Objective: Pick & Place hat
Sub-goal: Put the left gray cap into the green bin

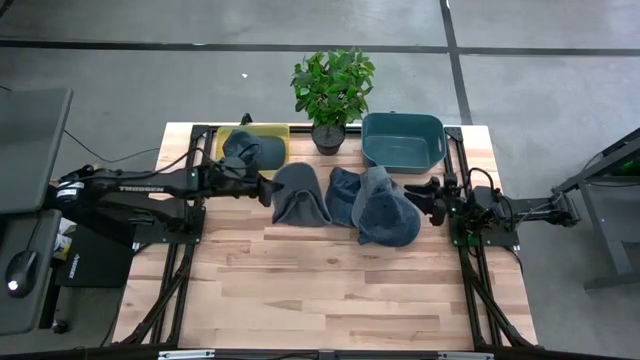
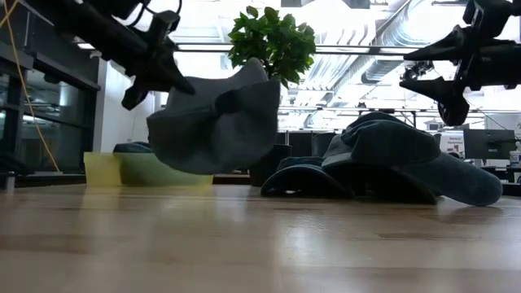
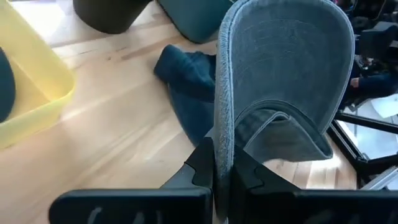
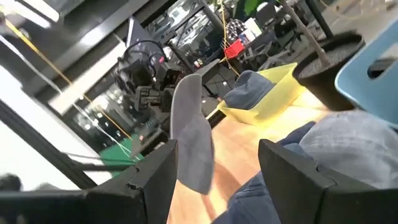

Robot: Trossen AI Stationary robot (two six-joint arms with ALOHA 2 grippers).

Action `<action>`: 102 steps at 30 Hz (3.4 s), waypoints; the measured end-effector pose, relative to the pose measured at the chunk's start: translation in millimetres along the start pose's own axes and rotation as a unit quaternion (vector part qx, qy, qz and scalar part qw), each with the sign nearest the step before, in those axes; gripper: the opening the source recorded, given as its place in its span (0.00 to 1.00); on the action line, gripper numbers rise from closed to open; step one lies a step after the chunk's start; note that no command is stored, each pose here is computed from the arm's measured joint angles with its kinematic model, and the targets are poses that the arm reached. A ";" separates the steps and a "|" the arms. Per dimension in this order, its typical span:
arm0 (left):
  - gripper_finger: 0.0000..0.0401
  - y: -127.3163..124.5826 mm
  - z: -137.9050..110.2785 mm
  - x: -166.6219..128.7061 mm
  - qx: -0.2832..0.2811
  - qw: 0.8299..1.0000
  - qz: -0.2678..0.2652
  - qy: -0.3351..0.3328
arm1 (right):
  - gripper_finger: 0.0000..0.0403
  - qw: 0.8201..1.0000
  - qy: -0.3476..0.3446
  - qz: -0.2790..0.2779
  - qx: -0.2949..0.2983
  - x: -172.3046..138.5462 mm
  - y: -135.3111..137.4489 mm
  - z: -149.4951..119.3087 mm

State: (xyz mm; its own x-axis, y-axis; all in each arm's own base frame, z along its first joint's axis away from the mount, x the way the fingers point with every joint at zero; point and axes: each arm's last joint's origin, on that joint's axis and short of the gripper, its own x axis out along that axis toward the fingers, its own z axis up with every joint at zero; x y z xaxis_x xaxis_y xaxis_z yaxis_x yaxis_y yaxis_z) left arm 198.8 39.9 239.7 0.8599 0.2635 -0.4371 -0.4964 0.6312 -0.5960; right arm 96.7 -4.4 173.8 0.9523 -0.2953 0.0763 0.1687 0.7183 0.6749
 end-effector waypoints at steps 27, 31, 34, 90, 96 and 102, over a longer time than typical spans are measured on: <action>0.01 -22.1 21.2 -10.0 0.102 0.981 -0.125 -0.105 | 0.54 0.971 0.019 -0.021 0.237 28.0 3.9 -11.9; 0.01 -26.1 25.5 -12.2 0.129 0.972 -0.140 -0.134 | 0.54 0.961 0.060 -0.014 0.271 38.7 9.2 -15.5; 0.01 -27.4 27.0 -13.0 0.140 0.969 -0.144 -0.146 | 0.54 0.955 0.078 -0.017 0.285 48.7 14.5 -16.5; 0.01 -41.9 45.1 -26.9 0.366 0.868 -0.131 -0.309 | 0.78 0.938 0.022 0.055 0.341 173.0 62.1 -12.6; 0.01 -43.0 47.3 -28.9 0.389 0.852 -0.117 -0.331 | 0.78 0.936 0.021 0.042 0.349 173.6 59.4 -13.1; 0.01 -44.3 48.4 -30.4 0.389 0.847 -0.125 -0.339 | 0.78 0.933 0.005 0.037 0.358 173.6 59.0 -11.9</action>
State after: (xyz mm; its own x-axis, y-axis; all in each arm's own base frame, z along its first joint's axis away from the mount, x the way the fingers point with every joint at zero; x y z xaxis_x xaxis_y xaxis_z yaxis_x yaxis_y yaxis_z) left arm 200.4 39.2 311.9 0.9281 0.2427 0.2825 -0.2869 0.9495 0.1269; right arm 275.0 -5.8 218.1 0.9576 -0.2535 0.1369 -0.1067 0.1294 0.9858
